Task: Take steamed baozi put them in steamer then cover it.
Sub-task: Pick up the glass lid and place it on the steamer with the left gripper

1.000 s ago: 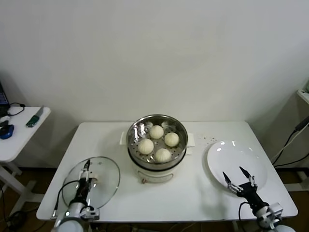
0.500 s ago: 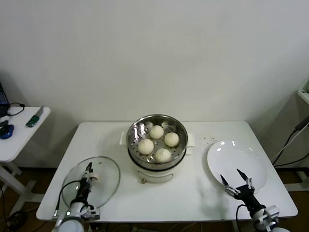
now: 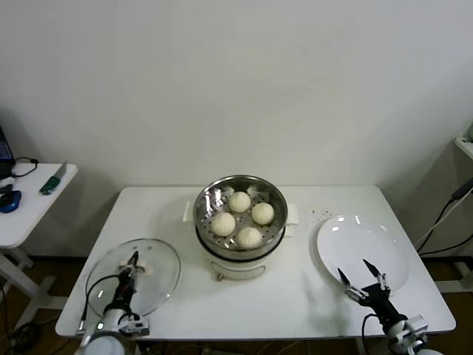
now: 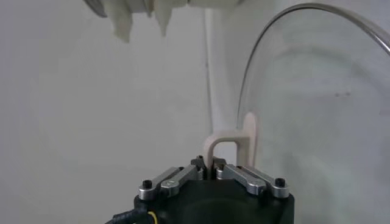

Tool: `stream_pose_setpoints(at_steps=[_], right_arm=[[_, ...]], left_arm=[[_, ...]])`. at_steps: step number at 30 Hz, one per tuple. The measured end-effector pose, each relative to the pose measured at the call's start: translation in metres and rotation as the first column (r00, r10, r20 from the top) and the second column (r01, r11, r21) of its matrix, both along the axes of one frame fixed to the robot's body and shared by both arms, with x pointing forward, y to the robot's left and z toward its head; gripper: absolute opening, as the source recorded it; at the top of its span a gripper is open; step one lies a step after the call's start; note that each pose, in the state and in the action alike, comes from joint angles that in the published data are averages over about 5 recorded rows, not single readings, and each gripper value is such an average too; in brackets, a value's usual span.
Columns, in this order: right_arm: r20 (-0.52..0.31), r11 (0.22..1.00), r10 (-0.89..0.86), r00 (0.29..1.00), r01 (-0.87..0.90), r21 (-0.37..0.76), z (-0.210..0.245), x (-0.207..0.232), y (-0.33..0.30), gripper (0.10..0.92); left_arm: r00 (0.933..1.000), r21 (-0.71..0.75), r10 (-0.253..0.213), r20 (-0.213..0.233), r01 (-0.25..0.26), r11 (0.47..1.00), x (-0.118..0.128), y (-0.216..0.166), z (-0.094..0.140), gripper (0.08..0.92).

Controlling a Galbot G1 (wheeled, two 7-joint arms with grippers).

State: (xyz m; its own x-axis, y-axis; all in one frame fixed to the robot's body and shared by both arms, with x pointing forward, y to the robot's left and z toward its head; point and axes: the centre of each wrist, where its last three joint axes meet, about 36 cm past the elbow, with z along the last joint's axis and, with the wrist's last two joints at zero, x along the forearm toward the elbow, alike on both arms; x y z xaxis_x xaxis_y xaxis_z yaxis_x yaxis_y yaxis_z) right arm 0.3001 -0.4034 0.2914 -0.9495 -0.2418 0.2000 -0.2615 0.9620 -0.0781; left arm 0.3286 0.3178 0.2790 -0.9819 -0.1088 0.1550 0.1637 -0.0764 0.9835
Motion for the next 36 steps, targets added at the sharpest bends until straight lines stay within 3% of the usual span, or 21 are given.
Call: stream_pose_setpoints(at_steps=[5, 9, 21, 28, 36], right_arm=[[0.004, 1.0, 0.002, 1.0, -0.002, -0.009, 0.002, 0.003, -0.004, 0.823], [0.004, 1.0, 0.006, 1.0, -0.006, -0.019, 0.004, 0.007, -0.006, 0.823], [0.012, 0.998, 0.024, 1.0, -0.023, -0.061, 0.013, 0.031, -0.006, 0.823], [0.018, 0.996, 0.036, 0.999, -0.035, -0.087, 0.016, 0.048, -0.002, 0.823], [0.02, 0.994, 0.034, 0.999, -0.032, -0.106, 0.015, 0.06, 0.001, 0.823]], left_arm=[[0.9988, 0.007, 0.016, 0.047, -0.016, 1.0, -0.005, -0.002, 0.017, 0.15], [0.9935, 0.02, 0.044, 0.105, -0.046, 0.999, -0.01, -0.005, 0.038, 0.15], [0.9582, 0.016, 0.113, 0.263, -0.122, 0.992, -0.017, -0.024, 0.115, 0.15], [0.9455, 0.029, 0.067, 0.319, -0.08, 0.996, -0.005, -0.042, 0.153, 0.15], [0.9468, 0.008, 0.02, 0.321, -0.023, 1.0, 0.017, -0.083, 0.179, 0.15]])
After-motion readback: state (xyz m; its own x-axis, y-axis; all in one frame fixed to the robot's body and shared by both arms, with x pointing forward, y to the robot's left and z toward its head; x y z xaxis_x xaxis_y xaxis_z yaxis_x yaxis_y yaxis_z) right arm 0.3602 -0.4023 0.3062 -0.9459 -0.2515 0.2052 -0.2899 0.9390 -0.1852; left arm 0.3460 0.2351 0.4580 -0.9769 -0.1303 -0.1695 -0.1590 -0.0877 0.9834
